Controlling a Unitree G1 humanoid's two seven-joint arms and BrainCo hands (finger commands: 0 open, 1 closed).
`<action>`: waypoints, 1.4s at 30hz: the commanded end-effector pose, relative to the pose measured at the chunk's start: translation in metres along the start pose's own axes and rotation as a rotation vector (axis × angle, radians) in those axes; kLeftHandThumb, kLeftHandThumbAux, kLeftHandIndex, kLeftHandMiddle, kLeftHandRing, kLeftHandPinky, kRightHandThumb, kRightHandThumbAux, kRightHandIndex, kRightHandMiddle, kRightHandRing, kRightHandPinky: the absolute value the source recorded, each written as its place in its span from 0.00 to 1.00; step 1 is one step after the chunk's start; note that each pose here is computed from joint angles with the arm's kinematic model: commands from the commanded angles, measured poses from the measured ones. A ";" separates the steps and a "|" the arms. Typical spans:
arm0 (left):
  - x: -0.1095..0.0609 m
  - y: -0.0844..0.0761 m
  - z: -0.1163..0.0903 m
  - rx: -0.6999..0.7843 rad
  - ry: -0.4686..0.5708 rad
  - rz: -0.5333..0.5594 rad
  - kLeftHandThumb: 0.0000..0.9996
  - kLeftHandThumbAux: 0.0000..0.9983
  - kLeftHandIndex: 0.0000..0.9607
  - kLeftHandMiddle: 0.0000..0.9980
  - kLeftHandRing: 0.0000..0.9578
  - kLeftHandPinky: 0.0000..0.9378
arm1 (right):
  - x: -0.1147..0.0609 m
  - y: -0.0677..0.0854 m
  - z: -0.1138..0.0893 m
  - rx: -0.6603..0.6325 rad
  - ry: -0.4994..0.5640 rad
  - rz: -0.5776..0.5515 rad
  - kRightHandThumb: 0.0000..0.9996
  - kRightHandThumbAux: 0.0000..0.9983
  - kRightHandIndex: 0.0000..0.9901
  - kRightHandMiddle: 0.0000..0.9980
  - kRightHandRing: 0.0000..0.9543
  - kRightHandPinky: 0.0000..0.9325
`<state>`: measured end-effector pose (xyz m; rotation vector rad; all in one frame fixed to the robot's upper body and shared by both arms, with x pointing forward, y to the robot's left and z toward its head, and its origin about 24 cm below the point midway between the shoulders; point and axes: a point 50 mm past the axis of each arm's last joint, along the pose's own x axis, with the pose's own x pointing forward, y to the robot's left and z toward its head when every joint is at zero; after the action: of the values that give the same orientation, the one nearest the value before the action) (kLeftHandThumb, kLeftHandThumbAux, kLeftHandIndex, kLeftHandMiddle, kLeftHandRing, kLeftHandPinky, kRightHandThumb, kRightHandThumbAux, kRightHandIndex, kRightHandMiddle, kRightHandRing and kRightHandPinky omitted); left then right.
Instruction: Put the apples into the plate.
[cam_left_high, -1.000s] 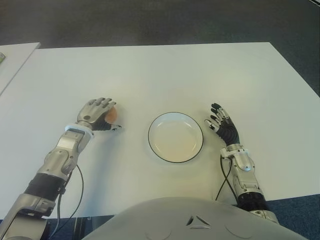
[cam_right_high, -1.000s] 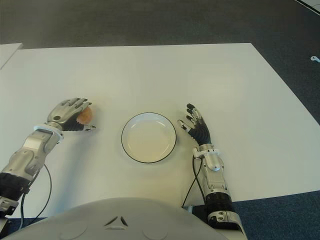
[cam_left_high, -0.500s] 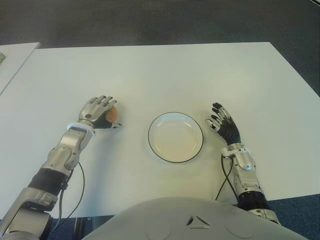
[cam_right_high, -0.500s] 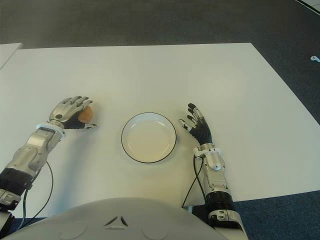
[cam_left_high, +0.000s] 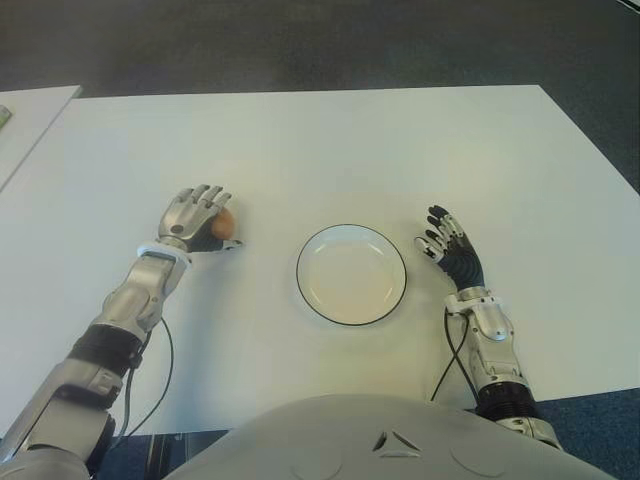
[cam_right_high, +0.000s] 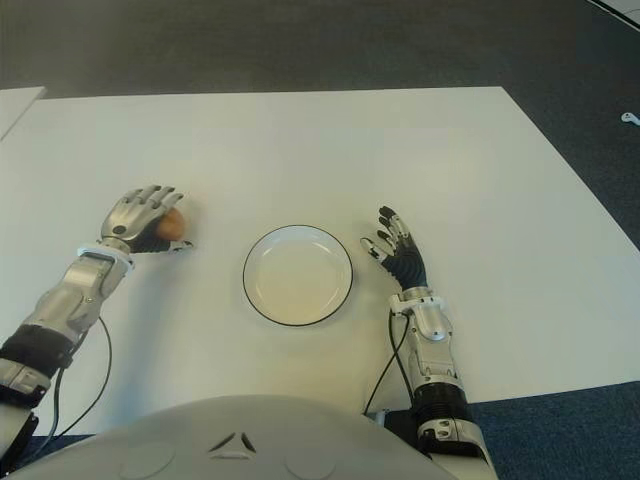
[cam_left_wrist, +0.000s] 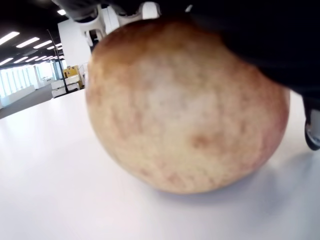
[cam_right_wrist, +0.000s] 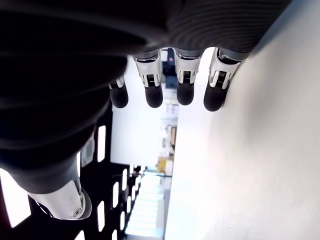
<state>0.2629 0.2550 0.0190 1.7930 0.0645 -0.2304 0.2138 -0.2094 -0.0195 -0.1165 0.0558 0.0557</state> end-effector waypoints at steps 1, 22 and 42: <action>-0.004 -0.018 0.002 -0.001 0.007 -0.065 0.28 0.42 0.08 0.01 0.00 0.03 | -0.028 0.001 -0.040 0.041 0.226 -0.011 0.11 0.70 0.00 0.00 0.00 0.00; 0.000 -0.036 -0.010 0.069 0.041 -0.070 0.43 0.51 0.09 0.03 0.02 0.08 | -0.027 -0.003 -0.041 0.030 0.229 -0.014 0.11 0.69 0.00 0.00 0.00 0.00; 0.006 -0.052 -0.019 0.081 0.075 -0.085 0.79 0.64 0.42 0.43 0.43 0.44 | -0.026 -0.009 -0.041 0.036 0.215 -0.004 0.10 0.69 0.00 0.00 0.00 0.00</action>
<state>0.2848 0.2777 0.0023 1.8632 0.0429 -0.1202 0.2160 -0.2217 -0.0201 -0.1308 0.0639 0.0648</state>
